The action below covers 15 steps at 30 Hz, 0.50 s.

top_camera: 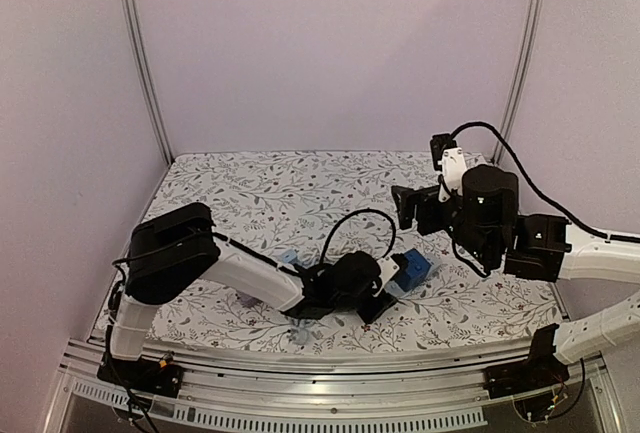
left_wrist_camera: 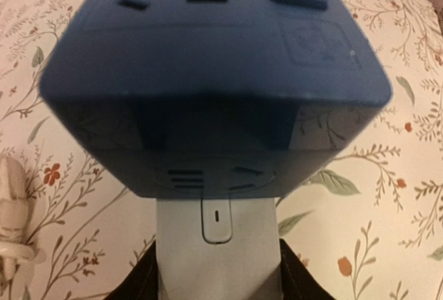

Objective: Insert the plug

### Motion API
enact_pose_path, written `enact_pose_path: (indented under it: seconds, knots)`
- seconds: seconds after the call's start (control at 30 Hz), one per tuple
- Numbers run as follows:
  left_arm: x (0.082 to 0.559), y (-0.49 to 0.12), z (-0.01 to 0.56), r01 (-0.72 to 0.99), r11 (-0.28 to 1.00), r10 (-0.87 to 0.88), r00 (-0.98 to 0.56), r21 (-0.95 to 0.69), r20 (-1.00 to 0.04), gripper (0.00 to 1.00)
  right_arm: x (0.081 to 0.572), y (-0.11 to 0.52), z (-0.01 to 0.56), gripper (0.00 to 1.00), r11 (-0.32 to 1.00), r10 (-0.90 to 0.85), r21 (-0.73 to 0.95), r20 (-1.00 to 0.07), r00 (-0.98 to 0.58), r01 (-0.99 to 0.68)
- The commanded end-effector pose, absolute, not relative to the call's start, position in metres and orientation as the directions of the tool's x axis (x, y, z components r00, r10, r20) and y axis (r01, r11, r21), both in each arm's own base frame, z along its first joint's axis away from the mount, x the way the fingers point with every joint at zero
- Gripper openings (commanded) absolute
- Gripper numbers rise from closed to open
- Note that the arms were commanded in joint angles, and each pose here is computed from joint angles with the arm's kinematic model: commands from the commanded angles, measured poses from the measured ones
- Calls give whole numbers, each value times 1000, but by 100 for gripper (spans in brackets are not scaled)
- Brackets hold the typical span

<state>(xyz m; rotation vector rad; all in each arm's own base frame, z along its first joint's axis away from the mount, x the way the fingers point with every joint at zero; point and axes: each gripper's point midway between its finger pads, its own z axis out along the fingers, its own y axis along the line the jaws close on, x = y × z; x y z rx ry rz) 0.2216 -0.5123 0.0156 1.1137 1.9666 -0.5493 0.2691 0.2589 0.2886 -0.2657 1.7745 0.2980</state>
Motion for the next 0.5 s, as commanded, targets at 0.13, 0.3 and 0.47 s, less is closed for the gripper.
enact_pose_path:
  seconds: [0.13, 0.3, 0.47]
  knots:
    - [246, -565, 27, 781, 620, 393, -395, -78, -830, 4, 265, 226, 293, 99, 946, 205, 249, -956, -211, -209]
    - [246, -586, 26, 765, 635, 366, -422, -110, -830, 25, 260, 222, 288, 99, 924, 267, 318, -934, -238, -211]
    - [238, -584, 31, 768, 629, 340, -415, -124, -844, 60, 256, 223, 287, 99, 913, 274, 332, -929, -250, -235]
